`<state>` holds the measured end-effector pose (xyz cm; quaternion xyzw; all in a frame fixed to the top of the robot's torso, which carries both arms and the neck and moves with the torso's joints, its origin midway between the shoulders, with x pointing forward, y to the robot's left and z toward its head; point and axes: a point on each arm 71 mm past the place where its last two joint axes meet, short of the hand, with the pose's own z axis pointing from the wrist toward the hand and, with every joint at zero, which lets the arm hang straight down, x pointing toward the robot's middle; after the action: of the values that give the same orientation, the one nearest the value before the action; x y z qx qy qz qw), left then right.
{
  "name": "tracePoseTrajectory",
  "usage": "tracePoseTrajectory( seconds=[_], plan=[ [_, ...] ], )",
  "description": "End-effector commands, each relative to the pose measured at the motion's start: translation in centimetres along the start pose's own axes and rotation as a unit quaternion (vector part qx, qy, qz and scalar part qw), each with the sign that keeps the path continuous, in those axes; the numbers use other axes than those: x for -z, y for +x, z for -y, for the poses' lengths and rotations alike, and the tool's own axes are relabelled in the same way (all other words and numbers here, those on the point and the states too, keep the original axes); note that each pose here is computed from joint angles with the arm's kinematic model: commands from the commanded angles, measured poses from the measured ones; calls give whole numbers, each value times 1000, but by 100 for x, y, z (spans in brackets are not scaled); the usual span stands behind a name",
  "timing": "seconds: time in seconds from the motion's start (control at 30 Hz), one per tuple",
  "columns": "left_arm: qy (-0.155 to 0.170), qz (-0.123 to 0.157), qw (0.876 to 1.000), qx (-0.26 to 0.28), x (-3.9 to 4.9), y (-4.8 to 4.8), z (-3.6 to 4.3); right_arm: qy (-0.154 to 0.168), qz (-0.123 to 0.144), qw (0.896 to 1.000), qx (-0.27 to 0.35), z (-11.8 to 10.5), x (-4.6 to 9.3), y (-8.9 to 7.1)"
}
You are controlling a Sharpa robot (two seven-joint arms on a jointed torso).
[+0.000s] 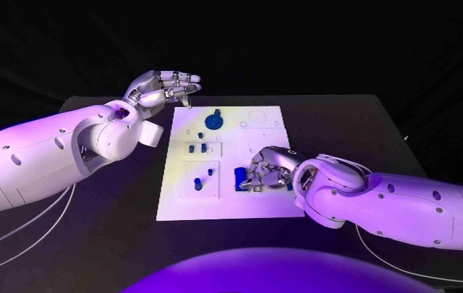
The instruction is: Assemble the parts on the task board
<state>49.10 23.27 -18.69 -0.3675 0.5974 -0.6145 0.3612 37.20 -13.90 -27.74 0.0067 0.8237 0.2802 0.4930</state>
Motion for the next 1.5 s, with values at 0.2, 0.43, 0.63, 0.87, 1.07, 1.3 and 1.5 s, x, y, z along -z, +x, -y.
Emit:
tracePoseTrajectory(
  seconds=[0.2,0.43,0.63,0.87,1.07,1.3,1.5],
  plan=[
    [3,-3,1000,4,-6,16,9,14,-1,1000,15,48,-42,8],
    [3,-3,1000,4,-5,15,9,16,12,1000,19,57,-67,-7],
    [3,-3,1000,4,-3,12,10,11,33,999,13,69,-34,-50],
    [3,-1,1000,4,5,1,11,7,69,998,-9,144,88,-174],
    [3,0,1000,3,15,-10,12,19,90,995,-27,287,256,-313],
    [2,1,1000,3,32,-22,18,55,79,995,-21,531,420,-381],
    [3,0,1000,3,41,-20,21,81,67,994,-4,691,500,-343]
  ],
)
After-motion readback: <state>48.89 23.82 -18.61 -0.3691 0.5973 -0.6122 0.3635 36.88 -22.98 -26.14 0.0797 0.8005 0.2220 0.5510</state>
